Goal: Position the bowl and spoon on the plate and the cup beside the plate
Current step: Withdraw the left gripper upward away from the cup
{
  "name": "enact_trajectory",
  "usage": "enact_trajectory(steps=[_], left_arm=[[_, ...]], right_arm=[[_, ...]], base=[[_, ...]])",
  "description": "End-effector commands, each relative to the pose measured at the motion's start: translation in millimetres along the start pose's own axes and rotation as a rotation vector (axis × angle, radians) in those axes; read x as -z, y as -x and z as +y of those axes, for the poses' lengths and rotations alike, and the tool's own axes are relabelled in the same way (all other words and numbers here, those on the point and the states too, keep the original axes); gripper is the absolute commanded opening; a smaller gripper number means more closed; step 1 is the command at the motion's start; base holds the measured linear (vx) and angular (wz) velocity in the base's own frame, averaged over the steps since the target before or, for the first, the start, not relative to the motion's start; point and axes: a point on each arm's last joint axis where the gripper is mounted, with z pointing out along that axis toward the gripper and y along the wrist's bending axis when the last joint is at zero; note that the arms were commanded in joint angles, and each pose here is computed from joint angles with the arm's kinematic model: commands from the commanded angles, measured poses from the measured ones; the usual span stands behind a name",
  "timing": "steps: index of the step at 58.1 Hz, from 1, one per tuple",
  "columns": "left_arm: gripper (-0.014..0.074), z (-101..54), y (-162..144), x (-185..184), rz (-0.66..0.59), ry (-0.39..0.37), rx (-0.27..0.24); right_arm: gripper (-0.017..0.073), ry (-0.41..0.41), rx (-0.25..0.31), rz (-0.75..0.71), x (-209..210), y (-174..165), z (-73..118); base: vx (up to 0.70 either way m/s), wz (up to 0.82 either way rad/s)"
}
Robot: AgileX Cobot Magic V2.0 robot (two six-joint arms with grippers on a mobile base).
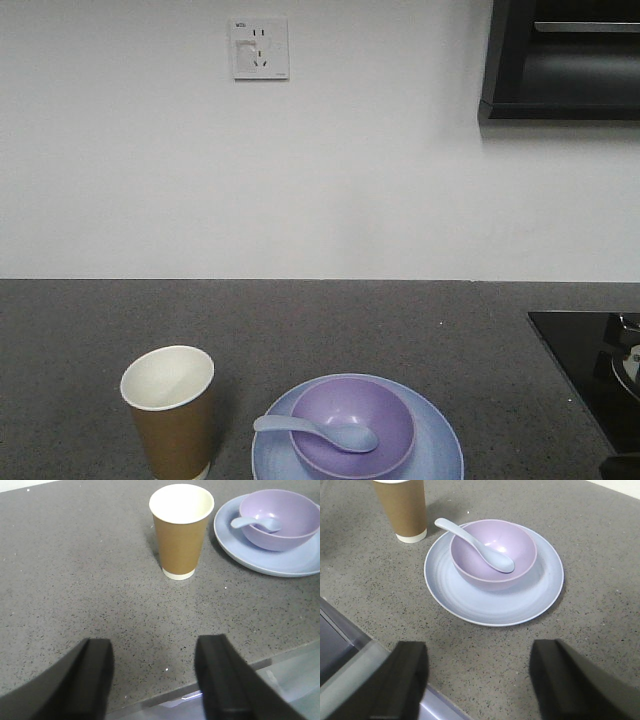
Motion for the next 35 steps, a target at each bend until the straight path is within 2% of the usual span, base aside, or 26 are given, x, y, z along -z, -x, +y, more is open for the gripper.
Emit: enact_trajectory(steps=[1,12,18,21,35], left_arm=[[0.0337,0.4,13.5,3.9,-0.111,0.002,0.010],[0.0116,0.5,14.9,4.1,-0.127,0.003,0.011],[0.0024,0.5,15.3,4.1,-0.131,0.004,0.011],[-0.0008,0.5,15.3,4.1,-0.131,0.004,0.011],[-0.0007,0.8,18.1,4.5,-0.163,0.006,0.011]], right_arm=[[0.0351,-0.006,0.013,-0.091,7.4,11.9,0.0],[0.0110,-0.005,0.013,-0.083,7.3,11.2,0.1],[-0.0006,-0.004,0.013,-0.080,7.3,10.9,0.2],[-0.0015,-0.004,0.013,-0.080,7.3,10.9,0.2],[-0.0013,-0.005,0.009,-0.085,7.3,11.4,0.1]], base=[[0.00,0.00],[0.00,0.00],[0.00,0.00],[0.00,0.00],[0.00,0.00]])
